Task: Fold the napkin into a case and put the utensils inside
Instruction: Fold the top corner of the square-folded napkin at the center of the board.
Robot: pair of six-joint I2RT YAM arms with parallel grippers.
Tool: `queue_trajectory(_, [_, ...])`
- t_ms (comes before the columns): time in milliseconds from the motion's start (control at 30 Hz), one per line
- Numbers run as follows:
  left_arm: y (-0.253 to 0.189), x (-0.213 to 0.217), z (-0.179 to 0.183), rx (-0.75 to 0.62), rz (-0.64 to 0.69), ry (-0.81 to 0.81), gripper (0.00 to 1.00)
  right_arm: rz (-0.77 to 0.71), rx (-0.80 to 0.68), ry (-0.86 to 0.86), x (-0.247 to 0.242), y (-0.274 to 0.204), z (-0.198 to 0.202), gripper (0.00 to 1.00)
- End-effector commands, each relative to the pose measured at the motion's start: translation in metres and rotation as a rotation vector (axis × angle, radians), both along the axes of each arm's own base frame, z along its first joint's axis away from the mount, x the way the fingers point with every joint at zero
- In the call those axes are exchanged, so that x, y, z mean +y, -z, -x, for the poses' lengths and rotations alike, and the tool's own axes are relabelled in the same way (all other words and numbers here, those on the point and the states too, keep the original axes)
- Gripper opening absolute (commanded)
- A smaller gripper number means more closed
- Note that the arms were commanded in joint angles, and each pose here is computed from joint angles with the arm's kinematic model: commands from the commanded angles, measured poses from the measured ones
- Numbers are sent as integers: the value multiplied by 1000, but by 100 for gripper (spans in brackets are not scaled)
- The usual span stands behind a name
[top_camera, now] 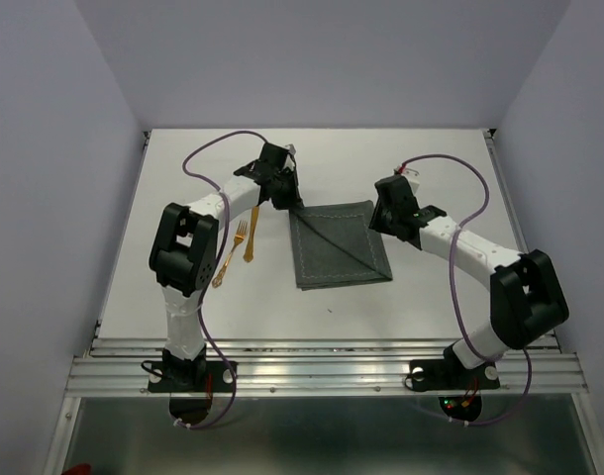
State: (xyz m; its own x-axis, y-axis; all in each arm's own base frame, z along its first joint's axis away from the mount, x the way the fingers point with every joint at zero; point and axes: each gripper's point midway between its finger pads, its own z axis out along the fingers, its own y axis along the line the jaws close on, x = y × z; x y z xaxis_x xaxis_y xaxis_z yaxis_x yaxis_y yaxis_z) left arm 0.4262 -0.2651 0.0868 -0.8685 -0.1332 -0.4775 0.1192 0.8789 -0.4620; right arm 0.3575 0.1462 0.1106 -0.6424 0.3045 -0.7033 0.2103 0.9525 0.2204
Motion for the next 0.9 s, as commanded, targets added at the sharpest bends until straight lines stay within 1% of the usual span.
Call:
queue_trajectory(0, [9,9,-9,-14,-39,-14,0,38,-29,-54,5,-14,-38,37])
queue_trajectory(33, [10,10,-11,-18,-46,-16,0,38,-43,-56,4,-20,-49,37])
queue_trajectory(167, [15,8,-18,-23,-45,-19,0,45,-6,-76,4,-6,-70,38])
queue_trajectory(233, [18,8,-22,-22,-55,-20,0,53,27,-91,5,9,-76,40])
queue_trajectory(333, [21,10,-23,-22,-67,-29,0,57,44,-120,11,18,-83,42])
queue_trajectory(533, [5,11,-22,-45,-60,-33,0,62,55,-144,14,24,-96,43])
queue_trajectory(733, [-9,12,-20,-64,-51,-30,0,47,86,-163,22,39,-100,41])
queue_trajectory(833, [-15,12,-18,-73,-46,-30,0,50,99,-162,23,47,-103,36])
queue_trajectory(867, [-17,13,-18,-76,-44,-30,0,50,104,-164,24,50,-103,36])
